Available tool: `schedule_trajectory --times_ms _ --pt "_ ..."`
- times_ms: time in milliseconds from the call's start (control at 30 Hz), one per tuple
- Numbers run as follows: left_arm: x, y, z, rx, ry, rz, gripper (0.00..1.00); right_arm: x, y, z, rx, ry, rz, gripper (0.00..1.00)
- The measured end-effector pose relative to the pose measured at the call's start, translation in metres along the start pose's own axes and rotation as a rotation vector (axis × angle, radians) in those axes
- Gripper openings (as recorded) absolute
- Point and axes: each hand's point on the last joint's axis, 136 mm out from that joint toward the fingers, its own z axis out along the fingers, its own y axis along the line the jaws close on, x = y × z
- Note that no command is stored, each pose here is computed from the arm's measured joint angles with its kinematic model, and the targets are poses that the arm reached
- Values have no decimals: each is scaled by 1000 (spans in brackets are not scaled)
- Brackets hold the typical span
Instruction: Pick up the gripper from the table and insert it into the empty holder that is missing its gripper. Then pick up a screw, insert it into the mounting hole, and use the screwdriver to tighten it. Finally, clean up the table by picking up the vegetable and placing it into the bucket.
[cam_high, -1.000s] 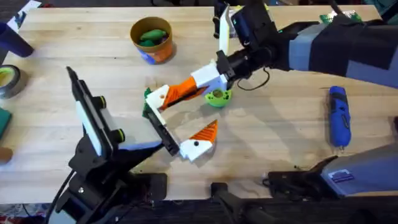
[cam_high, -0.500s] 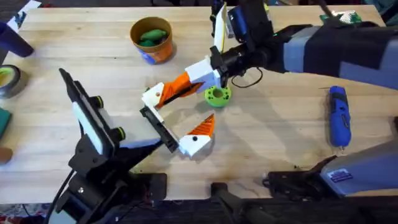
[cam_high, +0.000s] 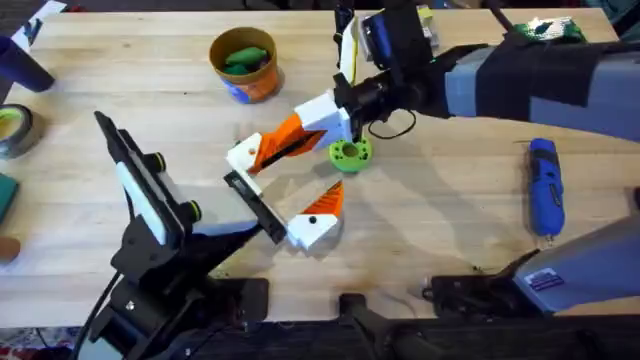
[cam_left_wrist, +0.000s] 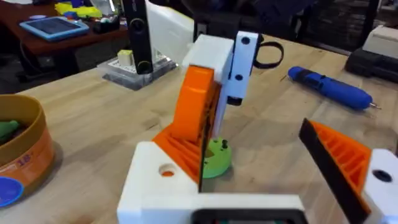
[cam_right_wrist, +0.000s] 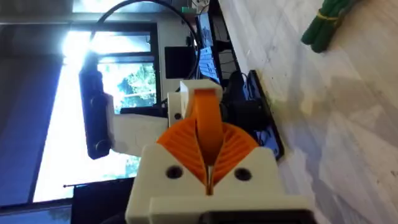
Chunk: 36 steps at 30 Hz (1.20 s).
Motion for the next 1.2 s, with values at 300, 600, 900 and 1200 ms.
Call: schedule_trajectory --times_ms 300,600,900,1200 --pt "0 -2 0 14 -1 0 990 -5 -1 -5 0 -18 1 9" --pt "0 3 0 -15 0 -2 990 -3 0 6 10 -6 -19 9" --pt "0 8 0 -42 1 -25 990 -3 -1 15 37 -11 -42 9" --pt "0 11 -1 -62 -3 -18 990 -10 4 17 30 -33 -96 9"
